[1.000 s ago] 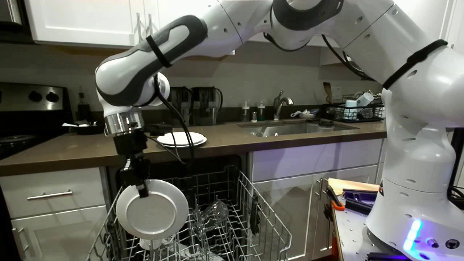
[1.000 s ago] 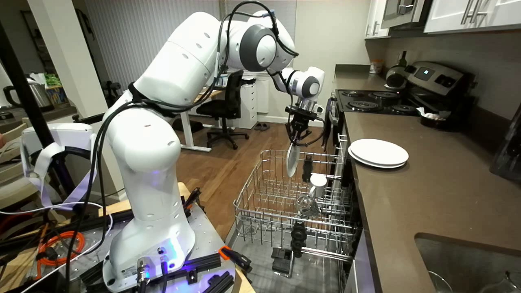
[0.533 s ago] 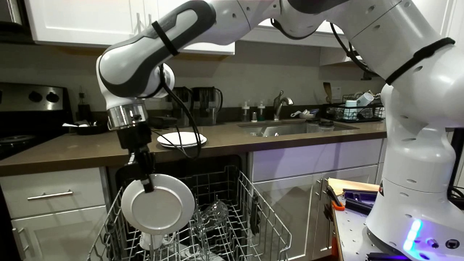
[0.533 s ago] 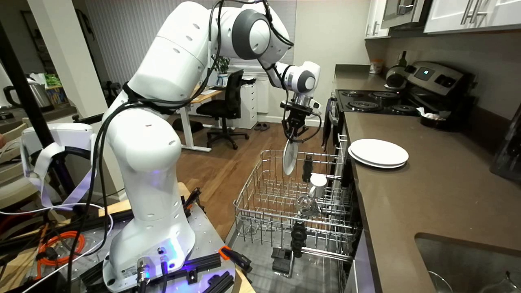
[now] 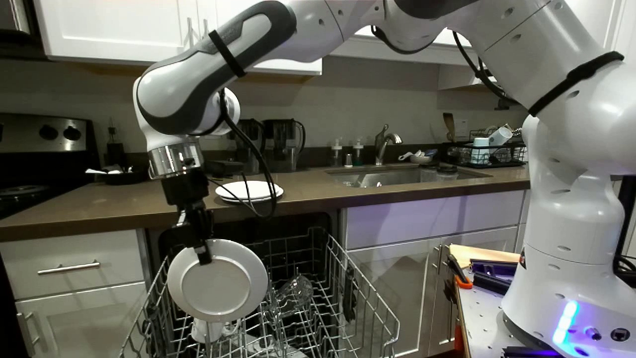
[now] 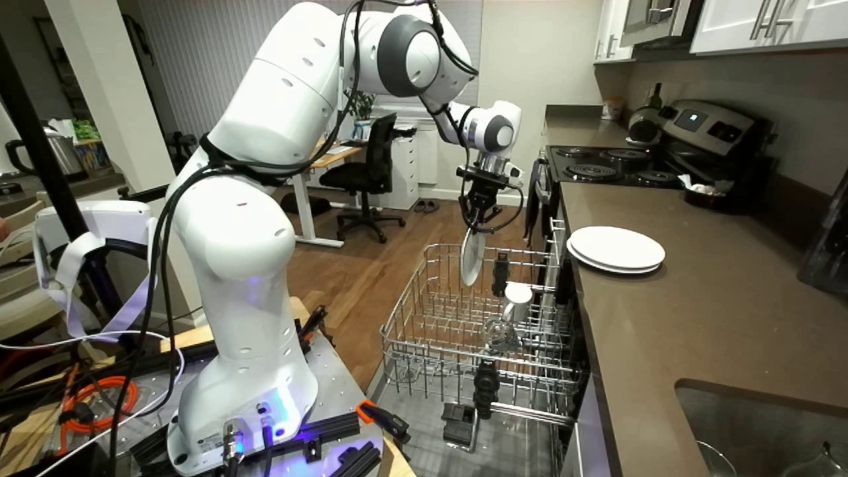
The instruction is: Move the white plate from the plate dryer and put it on top of the two plates on the counter
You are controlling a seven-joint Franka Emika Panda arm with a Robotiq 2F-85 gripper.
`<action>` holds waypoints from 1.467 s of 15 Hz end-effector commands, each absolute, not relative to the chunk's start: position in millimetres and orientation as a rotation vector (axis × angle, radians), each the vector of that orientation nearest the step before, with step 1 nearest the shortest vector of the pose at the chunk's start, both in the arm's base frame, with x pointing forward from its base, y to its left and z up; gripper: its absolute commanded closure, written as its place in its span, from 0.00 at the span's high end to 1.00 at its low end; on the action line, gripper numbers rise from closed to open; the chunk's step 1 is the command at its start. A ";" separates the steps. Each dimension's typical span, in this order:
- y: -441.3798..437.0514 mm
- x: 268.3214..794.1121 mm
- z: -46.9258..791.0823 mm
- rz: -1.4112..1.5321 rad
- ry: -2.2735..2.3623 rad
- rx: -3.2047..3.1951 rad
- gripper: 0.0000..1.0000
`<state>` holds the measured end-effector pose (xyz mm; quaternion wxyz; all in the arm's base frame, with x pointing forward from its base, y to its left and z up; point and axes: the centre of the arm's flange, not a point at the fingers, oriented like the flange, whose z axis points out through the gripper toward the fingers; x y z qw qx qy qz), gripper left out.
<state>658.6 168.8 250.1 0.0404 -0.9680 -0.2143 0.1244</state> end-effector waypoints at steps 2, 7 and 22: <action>168.3 651.0 254.5 0.374 -0.667 -2.963 0.06; 155.3 641.6 295.0 0.325 -0.719 -2.942 0.06; 169.1 584.6 474.8 -0.094 -0.815 -3.165 0.07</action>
